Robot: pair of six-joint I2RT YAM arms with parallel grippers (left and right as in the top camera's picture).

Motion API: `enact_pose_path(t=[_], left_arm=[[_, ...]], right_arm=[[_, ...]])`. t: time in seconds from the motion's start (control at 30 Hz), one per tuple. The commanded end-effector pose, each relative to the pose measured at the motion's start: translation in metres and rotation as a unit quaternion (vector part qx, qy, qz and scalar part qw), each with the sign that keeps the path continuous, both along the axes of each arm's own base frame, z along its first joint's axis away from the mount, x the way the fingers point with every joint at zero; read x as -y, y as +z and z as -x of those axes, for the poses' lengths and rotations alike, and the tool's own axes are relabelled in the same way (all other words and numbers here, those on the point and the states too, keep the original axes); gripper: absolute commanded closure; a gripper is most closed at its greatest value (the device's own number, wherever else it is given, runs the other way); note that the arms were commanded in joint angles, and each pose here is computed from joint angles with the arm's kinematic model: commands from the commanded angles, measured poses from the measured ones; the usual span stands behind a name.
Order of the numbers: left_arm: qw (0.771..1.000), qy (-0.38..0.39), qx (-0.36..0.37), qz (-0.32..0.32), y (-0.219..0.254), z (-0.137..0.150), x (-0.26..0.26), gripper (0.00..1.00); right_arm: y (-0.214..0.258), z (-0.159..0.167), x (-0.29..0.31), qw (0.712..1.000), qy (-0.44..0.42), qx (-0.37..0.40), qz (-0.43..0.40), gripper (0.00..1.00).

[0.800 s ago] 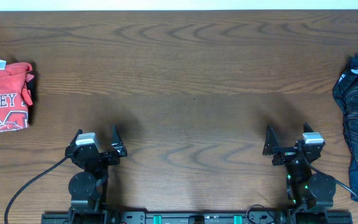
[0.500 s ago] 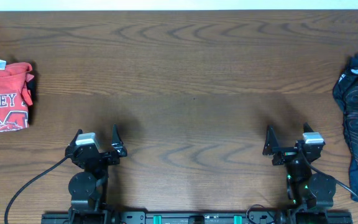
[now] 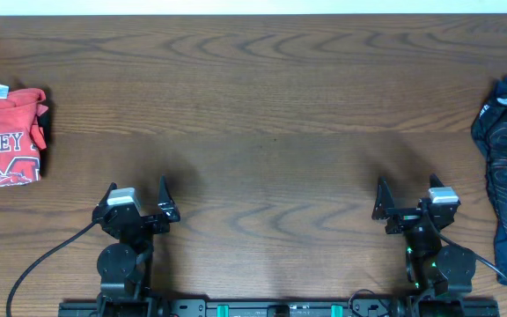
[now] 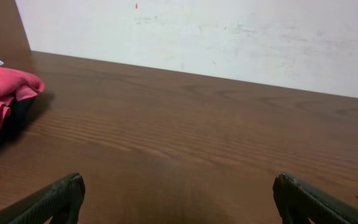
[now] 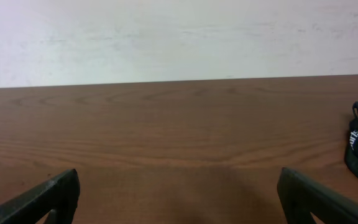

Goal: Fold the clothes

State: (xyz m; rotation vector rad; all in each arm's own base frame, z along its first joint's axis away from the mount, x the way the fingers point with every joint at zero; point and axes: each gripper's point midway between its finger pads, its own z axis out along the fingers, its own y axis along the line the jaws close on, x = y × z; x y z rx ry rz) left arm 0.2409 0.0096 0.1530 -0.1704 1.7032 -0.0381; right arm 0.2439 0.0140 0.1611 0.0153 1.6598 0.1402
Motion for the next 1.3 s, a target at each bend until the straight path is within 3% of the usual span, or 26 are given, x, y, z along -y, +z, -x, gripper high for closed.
enact_pose_path(t=[0.0, 1.0, 1.1, 1.27], left_arm=[[1.0, 0.0, -0.018, 0.0, -0.016, 0.0, 0.0, 0.02], [1.0, 0.0, -0.018, 0.0, -0.016, 0.0, 0.0, 0.02], [1.0, 0.0, -0.018, 0.0, -0.016, 0.0, 0.0, 0.02], [1.0, 0.0, -0.018, 0.0, -0.016, 0.0, 0.0, 0.02]], right_arm=[[-0.004, 0.0, 0.003, 1.0, -0.006, -0.001, 0.007, 0.01], [-0.003, -0.001, 0.003, 1.0, -0.007, 0.0, 0.007, 0.01], [-0.001, 0.0, -0.007, 0.999, 0.02, -0.001, -0.037, 0.01], [-0.005, 0.008, -0.013, 0.997, 0.034, -0.051, -0.041, 0.01]])
